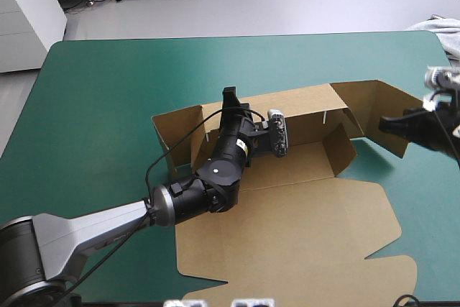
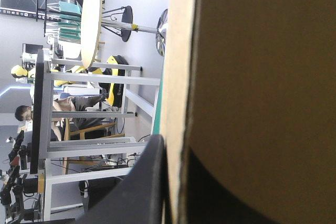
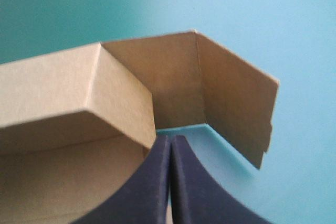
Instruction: Fold the box
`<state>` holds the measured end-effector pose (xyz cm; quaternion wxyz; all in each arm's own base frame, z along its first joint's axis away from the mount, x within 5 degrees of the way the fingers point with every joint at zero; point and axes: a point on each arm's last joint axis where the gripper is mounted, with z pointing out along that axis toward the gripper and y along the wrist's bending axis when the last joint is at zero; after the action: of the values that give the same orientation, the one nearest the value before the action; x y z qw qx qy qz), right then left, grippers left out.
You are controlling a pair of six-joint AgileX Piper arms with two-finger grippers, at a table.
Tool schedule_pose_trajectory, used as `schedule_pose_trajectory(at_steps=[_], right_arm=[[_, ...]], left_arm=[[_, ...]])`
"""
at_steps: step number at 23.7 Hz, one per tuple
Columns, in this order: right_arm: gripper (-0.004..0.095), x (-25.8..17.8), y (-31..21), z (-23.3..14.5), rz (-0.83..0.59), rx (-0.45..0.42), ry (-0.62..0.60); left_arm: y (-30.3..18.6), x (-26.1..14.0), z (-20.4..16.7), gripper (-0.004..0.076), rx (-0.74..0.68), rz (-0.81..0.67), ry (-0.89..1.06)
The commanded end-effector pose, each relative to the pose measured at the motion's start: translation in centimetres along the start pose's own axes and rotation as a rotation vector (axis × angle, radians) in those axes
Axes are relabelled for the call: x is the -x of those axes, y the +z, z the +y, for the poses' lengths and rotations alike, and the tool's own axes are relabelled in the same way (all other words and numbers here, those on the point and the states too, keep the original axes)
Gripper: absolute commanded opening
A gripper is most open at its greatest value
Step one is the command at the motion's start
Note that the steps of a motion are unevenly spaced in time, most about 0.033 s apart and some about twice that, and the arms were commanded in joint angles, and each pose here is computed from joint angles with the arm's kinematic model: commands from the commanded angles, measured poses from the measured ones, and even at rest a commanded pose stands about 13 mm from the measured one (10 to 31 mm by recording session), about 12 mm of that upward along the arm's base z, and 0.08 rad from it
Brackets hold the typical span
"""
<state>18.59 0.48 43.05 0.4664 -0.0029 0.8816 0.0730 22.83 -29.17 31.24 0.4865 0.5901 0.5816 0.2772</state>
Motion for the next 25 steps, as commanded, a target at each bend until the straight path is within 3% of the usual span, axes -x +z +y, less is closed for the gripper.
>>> schedule_pose_trajectory(at_steps=[1,7,12,19,25], right_arm=[[-0.0019,4.7,1.7,0.1,-0.097,0.03,-0.013],[-0.0019,9.1,6.3,0.0,-0.074,0.103,-0.035],[-0.0019,11.5,14.3,-0.7,0.099,0.185,-0.045],[-0.0018,10.7,20.3,-1.2,0.31,0.261,0.019],[-0.0017,8.5,21.3,-1.7,0.406,0.227,0.073]], left_arm=[[-1.4,0.4,1.9,-0.001,0.053,-0.044,-0.048],[-1.4,0.4,1.9,-0.001,0.053,-0.044,-0.048],[-1.4,0.4,2.0,-0.001,0.056,-0.045,-0.046],[-1.4,0.3,2.0,-0.001,0.056,-0.043,-0.046],[-1.4,-0.1,2.1,-0.001,0.073,0.008,-0.048]])
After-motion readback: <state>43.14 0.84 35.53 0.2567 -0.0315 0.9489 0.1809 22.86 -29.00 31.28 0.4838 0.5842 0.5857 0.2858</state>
